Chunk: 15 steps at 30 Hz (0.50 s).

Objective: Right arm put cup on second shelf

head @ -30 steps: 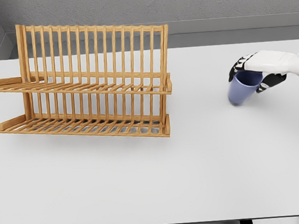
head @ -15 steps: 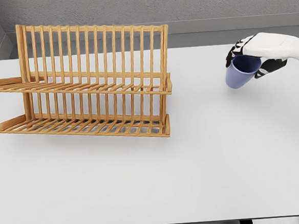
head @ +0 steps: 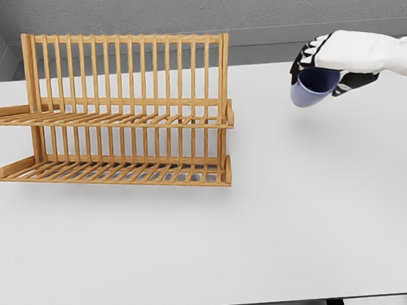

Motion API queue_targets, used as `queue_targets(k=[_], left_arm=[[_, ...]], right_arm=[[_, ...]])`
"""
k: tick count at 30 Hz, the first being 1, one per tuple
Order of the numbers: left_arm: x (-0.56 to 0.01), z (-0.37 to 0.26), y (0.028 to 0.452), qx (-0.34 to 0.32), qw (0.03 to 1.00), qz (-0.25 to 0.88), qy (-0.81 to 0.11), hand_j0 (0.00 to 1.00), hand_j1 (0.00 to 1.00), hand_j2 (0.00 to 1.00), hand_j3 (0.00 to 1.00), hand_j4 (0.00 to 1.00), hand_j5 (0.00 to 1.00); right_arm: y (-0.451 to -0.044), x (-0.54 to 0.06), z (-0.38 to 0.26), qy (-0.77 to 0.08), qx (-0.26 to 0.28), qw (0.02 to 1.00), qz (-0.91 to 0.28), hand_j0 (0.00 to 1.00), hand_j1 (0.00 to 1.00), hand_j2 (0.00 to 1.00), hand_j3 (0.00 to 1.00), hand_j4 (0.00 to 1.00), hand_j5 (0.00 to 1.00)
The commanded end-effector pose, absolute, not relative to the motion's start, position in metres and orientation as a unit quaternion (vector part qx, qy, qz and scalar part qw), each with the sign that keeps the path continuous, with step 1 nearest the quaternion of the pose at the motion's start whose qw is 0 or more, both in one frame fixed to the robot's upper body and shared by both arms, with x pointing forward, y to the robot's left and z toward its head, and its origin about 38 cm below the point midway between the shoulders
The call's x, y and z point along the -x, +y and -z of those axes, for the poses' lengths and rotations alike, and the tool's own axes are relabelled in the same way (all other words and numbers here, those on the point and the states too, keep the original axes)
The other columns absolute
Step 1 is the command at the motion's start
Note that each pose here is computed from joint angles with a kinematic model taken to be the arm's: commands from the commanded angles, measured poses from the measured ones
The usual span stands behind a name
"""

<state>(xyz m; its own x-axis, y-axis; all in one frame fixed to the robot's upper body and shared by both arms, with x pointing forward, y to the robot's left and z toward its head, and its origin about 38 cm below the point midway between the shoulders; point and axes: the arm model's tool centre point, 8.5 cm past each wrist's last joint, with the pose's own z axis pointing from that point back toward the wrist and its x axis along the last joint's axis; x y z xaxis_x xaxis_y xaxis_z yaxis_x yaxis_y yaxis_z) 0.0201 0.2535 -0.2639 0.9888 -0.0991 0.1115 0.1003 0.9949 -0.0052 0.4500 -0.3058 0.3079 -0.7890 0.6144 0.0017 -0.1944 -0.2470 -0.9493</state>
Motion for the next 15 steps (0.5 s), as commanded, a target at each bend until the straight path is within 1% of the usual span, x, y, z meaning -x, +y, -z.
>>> queue_targets(k=[1, 11, 15], left_arm=[[-0.020, 0.264, 0.253, 0.006, 0.997, 0.050, -0.056, 1.00, 1.00, 1.00, 1.00, 1.00, 1.00], [-0.020, 0.264, 0.253, 0.006, 0.997, 0.050, -0.056, 1.00, 1.00, 1.00, 1.00, 1.00, 1.00], [-0.020, 0.264, 0.253, 0.006, 0.997, 0.050, -0.056, 1.00, 1.00, 1.00, 1.00, 1.00, 1.00]], right_arm=[[-0.299, -0.446, -0.313, -0.559, 0.188, 0.251, -0.767, 0.61, 0.61, 0.61, 0.61, 0.61, 0.61], [-0.277, -0.437, -0.328, -0.572, 0.187, 0.211, -0.770, 0.61, 0.61, 0.61, 0.61, 0.61, 0.61], [-0.262, -0.433, -0.332, -0.582, 0.181, 0.192, -0.769, 0.61, 0.61, 0.61, 0.61, 0.61, 0.61]])
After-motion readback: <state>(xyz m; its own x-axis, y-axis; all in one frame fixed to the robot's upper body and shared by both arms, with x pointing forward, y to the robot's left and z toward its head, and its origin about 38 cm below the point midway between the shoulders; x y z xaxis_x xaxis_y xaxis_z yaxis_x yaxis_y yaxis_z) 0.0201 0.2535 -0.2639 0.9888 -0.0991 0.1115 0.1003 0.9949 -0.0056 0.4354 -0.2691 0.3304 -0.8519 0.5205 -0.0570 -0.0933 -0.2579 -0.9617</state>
